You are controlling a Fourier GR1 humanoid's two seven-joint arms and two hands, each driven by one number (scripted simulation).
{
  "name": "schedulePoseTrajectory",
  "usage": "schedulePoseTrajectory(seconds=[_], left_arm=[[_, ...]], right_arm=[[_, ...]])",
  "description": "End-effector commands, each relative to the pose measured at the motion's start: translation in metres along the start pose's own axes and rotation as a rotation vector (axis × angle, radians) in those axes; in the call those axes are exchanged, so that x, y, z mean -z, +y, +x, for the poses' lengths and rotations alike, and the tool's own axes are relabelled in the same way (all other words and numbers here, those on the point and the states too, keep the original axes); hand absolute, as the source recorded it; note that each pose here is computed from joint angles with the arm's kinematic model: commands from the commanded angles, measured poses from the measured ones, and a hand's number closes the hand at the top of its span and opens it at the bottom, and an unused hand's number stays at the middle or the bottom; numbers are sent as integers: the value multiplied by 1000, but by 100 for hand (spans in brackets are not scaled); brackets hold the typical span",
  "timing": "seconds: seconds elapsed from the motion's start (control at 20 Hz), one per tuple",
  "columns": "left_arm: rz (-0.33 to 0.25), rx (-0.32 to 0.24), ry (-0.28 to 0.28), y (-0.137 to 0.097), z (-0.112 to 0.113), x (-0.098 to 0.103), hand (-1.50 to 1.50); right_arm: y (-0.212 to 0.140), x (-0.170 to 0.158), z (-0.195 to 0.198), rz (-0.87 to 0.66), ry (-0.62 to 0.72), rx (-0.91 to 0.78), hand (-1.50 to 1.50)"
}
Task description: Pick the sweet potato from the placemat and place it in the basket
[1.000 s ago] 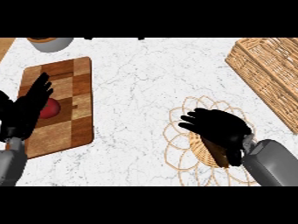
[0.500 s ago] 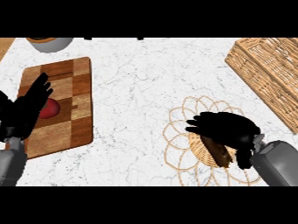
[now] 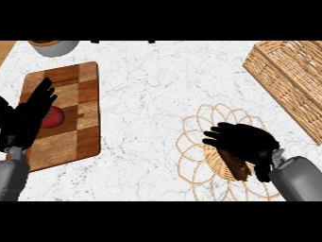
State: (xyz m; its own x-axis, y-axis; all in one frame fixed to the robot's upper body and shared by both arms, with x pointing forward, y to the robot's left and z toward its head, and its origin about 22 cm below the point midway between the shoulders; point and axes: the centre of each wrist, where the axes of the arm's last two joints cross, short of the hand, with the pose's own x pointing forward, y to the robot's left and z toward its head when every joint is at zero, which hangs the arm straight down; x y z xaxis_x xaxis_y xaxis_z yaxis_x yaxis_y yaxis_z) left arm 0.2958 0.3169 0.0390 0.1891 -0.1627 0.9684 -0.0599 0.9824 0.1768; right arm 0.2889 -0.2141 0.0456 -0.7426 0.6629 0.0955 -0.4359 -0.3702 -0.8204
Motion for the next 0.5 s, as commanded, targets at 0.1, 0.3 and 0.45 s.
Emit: schedulePoseTrajectory(seconds=[0.1, 0.3, 0.45], left_arm=[[0, 5, -5, -10, 6, 8, 0], [10, -7, -10, -5, 1, -3, 0], [3, -6, -2, 9, 7, 3, 0]], right_arm=[[18, 13, 5, 16, 28, -50, -150], [28, 6, 4, 107, -21, -196, 150], [43, 9, 21, 65, -13, -179, 150]])
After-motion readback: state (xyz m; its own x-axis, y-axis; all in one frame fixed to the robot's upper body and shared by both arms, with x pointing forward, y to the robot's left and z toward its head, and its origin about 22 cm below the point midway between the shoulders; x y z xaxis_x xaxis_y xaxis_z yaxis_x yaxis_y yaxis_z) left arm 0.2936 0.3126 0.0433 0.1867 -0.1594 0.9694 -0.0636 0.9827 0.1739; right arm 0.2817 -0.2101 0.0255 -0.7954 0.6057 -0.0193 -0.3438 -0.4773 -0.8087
